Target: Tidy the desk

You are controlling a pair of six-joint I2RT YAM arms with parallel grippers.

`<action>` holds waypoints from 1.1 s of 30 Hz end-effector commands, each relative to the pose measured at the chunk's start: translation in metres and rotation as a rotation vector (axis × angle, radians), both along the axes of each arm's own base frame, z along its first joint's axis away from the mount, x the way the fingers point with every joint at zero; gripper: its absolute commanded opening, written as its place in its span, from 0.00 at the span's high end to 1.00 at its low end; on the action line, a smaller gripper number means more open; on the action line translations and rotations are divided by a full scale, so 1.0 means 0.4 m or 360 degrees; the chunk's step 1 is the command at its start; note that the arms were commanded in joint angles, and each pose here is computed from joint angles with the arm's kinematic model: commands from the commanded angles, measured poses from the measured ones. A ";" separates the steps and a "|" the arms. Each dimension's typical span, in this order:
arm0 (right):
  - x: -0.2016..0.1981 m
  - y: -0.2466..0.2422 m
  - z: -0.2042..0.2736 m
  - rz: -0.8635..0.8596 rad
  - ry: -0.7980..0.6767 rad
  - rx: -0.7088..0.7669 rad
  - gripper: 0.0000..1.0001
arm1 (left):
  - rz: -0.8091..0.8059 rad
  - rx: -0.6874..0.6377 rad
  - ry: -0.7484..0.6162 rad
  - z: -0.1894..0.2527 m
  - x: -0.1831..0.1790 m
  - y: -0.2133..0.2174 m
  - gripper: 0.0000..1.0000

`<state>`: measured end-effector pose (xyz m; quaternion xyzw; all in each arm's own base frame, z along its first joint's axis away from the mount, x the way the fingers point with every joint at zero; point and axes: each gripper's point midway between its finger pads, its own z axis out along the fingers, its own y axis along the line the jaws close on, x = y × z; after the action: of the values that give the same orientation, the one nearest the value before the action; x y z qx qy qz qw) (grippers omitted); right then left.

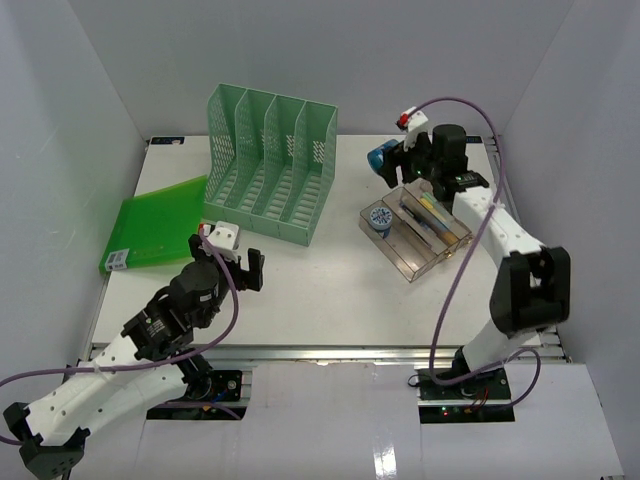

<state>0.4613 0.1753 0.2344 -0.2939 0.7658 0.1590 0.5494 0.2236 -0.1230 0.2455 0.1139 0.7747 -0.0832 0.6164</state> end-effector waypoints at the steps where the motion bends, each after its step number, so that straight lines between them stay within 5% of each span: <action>1: -0.174 -0.036 0.000 0.0112 -0.0087 -0.0108 0.92 | -0.0037 -0.0046 -0.0026 0.009 -0.006 -0.004 0.02; 9: -0.341 -0.099 -0.149 0.0041 0.0226 -0.0175 0.92 | -0.0080 -0.0060 -0.0030 0.015 -0.011 -0.014 0.02; 22: -0.317 -0.126 -0.262 -0.0098 0.0490 -0.0264 0.92 | -0.0077 -0.0107 -0.0068 0.033 -0.020 -0.003 0.02; 33: -0.295 -0.154 -0.248 -0.0186 0.0428 -0.0323 0.92 | -0.0092 -0.0110 -0.0072 0.036 -0.023 -0.006 0.02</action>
<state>0.3277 0.1216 0.1120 -0.2864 0.8723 0.1170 0.3786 0.2151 -0.1243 0.2574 0.1153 0.7581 -0.1188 0.6308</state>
